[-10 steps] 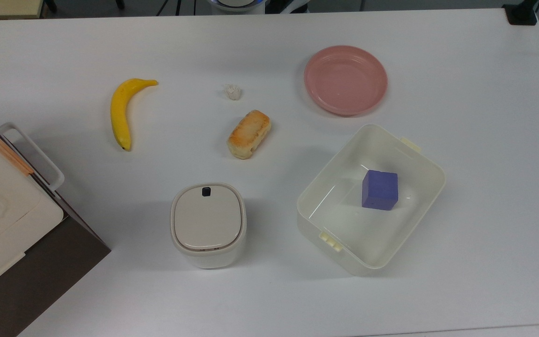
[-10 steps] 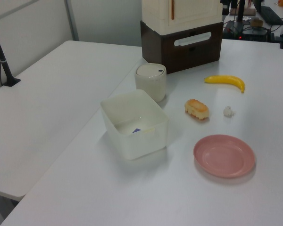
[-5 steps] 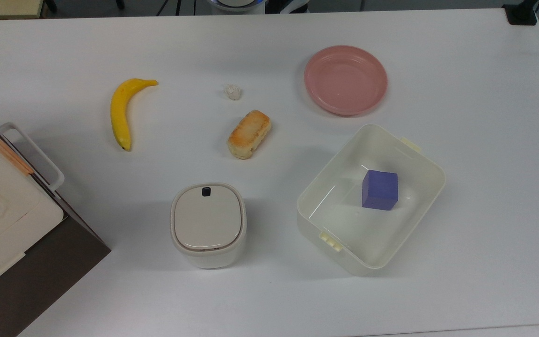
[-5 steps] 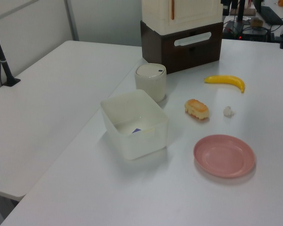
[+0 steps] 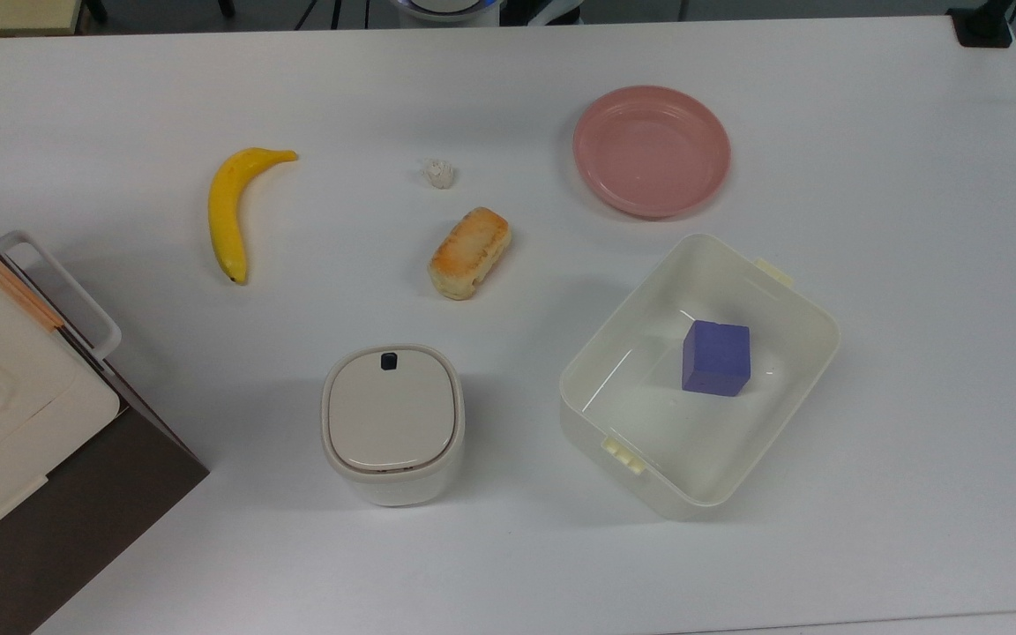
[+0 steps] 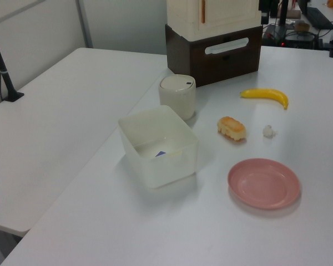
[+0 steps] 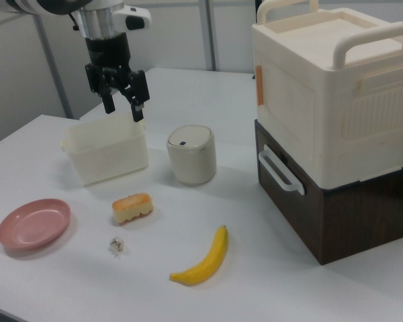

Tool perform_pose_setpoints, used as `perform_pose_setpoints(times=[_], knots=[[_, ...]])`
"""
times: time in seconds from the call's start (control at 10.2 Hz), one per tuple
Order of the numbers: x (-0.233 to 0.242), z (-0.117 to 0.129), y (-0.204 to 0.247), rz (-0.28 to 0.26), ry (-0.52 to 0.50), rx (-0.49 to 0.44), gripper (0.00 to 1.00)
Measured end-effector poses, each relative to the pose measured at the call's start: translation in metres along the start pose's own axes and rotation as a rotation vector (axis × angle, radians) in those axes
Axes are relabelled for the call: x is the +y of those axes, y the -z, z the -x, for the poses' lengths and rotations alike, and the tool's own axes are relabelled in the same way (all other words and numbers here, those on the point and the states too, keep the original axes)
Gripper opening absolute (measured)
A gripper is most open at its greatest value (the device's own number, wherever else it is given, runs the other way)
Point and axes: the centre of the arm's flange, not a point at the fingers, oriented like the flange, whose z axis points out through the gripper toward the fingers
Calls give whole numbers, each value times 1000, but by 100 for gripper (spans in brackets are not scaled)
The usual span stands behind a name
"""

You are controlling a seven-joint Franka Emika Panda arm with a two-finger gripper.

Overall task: Open the trash can
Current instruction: 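Move the gripper over the cream trash can lid and lower it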

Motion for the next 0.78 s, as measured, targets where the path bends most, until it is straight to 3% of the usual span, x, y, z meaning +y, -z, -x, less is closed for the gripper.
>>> perform_pose_setpoints(times=[0.1, 0.29, 0.59, 0.78], knots=[[0, -2, -6, 1, 3, -12, 82], [-10, -8, -18, 3, 21, -35, 47], [-17, -13, -25, 2, 33, -47, 2], [-20, -17, -22, -23, 34, -6, 1]])
